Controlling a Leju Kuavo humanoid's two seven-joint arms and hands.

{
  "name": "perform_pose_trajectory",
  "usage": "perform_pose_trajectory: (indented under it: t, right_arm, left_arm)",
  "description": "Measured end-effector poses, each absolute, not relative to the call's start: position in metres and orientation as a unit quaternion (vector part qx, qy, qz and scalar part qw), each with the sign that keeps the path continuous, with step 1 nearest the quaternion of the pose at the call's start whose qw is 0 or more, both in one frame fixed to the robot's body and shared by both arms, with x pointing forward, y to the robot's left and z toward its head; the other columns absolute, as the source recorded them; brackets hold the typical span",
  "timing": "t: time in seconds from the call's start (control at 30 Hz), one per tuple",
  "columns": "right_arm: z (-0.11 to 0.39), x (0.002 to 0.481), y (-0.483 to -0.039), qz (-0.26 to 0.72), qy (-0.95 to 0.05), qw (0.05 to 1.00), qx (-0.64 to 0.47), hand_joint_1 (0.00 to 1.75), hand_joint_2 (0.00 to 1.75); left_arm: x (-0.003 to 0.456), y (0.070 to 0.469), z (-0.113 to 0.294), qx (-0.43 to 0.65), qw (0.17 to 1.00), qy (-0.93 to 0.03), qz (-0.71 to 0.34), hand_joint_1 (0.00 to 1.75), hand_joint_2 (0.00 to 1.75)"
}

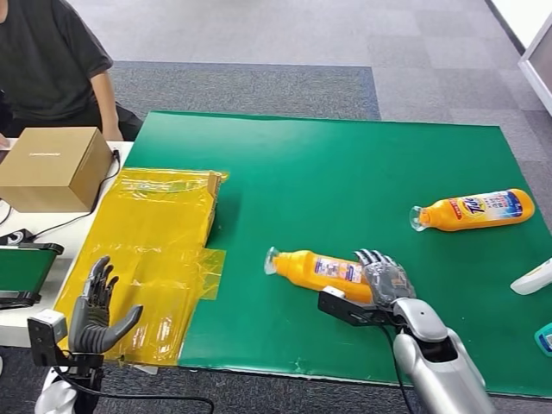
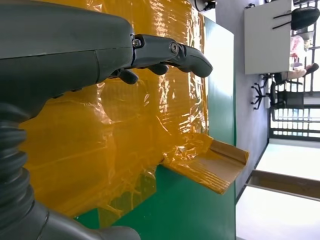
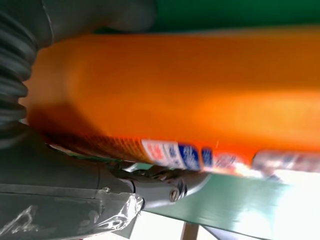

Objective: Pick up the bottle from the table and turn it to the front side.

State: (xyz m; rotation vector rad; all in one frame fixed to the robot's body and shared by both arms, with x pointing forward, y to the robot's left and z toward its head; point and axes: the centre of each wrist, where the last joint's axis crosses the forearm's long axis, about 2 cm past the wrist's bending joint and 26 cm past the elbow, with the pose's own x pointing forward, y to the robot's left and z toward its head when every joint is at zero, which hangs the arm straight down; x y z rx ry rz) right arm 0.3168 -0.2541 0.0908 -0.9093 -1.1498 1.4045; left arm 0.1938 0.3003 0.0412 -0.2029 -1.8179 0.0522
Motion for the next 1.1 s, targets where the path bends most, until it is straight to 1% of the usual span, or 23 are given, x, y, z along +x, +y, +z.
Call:
perform_pose_trajectory:
  t: [0.13,0.27,0.37,0.53,0.63,0.73,0.93,1.1]
  right_arm:
    - [0.091,0.326,-0.250,0.604,-0.476,0.517,-0.378,1.75,1.75]
    - [0.089,0.321,-0.250,0.595,-0.499,0.514,-0.365,1.75,1.75]
    - [0.088,0.307,-0.249,0.561,-0.559,0.521,-0.319,1.75,1.75]
    - [0.094,0.273,-0.234,0.462,-0.689,0.511,-0.226,1.75,1.75]
    - [0.102,0.265,-0.221,0.414,-0.733,0.508,-0.183,1.75,1.75]
    - [0.107,0.266,-0.205,0.382,-0.757,0.508,-0.153,1.75,1.75]
    - [0.111,0.282,-0.159,0.357,-0.787,0.487,-0.125,1.75,1.75]
    - [0.107,0.289,-0.127,0.332,-0.800,0.489,-0.100,1.75,1.75]
  left_arm:
    - [0.194,0.300,0.040,-0.087,0.611,-0.786,0.025,0.00,1.75]
    - [0.192,0.302,0.038,-0.085,0.613,-0.785,0.028,0.00,1.75]
    - [0.191,0.303,0.037,-0.087,0.611,-0.786,0.028,0.00,1.75]
    - [0.190,0.302,0.038,-0.100,0.602,-0.792,0.030,0.00,1.75]
    - [0.194,0.301,0.039,-0.113,0.595,-0.795,0.036,0.00,1.75]
    - [0.206,0.299,0.038,-0.138,0.591,-0.794,0.034,0.00,1.75]
    - [0.238,0.281,0.044,-0.250,0.563,-0.787,-0.033,0.00,1.75]
    - [0.258,0.265,0.055,-0.303,0.538,-0.782,-0.091,0.00,1.75]
